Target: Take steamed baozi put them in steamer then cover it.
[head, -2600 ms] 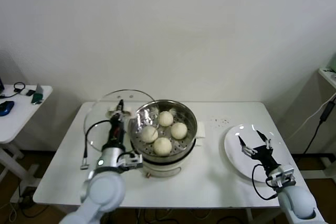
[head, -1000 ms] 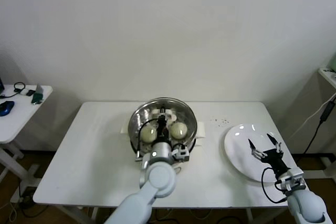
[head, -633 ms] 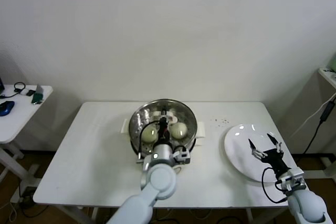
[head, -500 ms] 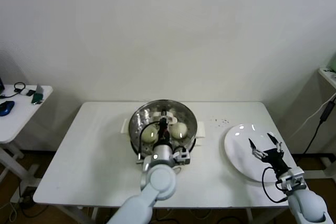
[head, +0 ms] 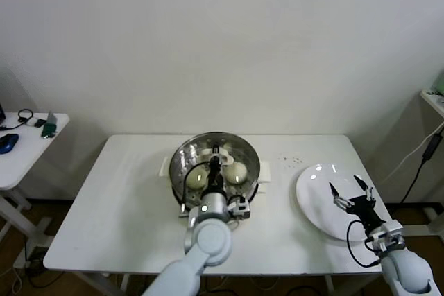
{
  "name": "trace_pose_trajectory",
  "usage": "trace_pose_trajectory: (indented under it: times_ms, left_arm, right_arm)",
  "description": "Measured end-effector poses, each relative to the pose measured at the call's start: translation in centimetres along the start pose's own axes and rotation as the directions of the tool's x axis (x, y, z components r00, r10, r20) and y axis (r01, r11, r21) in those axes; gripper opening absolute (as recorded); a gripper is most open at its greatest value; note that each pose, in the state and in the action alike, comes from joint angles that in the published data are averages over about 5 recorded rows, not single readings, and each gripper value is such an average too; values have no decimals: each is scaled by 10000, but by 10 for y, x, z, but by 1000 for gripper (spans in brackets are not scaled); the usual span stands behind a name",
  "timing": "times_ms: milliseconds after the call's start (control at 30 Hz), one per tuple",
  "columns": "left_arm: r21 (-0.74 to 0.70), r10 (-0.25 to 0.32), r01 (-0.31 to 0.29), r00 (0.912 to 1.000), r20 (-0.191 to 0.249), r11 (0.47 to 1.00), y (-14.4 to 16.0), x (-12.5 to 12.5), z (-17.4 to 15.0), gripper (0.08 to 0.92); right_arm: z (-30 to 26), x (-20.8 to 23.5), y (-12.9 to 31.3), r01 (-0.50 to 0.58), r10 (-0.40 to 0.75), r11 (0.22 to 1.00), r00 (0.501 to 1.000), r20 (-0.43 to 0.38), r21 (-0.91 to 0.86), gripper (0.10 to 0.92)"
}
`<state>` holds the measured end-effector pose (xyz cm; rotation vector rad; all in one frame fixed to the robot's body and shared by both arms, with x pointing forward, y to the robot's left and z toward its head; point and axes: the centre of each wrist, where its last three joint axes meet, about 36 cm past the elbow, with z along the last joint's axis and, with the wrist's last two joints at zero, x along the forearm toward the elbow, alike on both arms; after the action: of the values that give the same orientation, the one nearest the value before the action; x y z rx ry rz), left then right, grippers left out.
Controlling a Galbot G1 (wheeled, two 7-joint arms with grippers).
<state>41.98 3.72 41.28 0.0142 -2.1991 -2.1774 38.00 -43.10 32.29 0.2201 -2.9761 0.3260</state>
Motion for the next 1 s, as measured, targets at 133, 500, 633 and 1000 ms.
trace_pose_trajectory:
  times_ms: [133, 500, 633, 1000]
  left_arm:
    - [4, -11, 11, 10000, 21, 10000, 3, 1, 1, 327]
    - [465, 85, -100, 9994, 332, 9989, 18, 17, 10, 648]
    - [740, 122, -156, 9989, 456, 9971, 26, 26, 17, 758]
    - [1468, -84, 7, 9986, 523, 9892, 46, 59, 47, 823]
  right_arm:
    - [-1, 1, -3, -35, 35, 10000, 10000, -65, -18, 823]
    - [-3, 1, -7, -74, 67, 9996, 9996, -283, -254, 823]
    - [-3, 0, -7, -69, 59, 9996, 9994, -354, -292, 823]
    - [-5, -6, -8, -9, -3, 9996, 9990, -443, -271, 823]
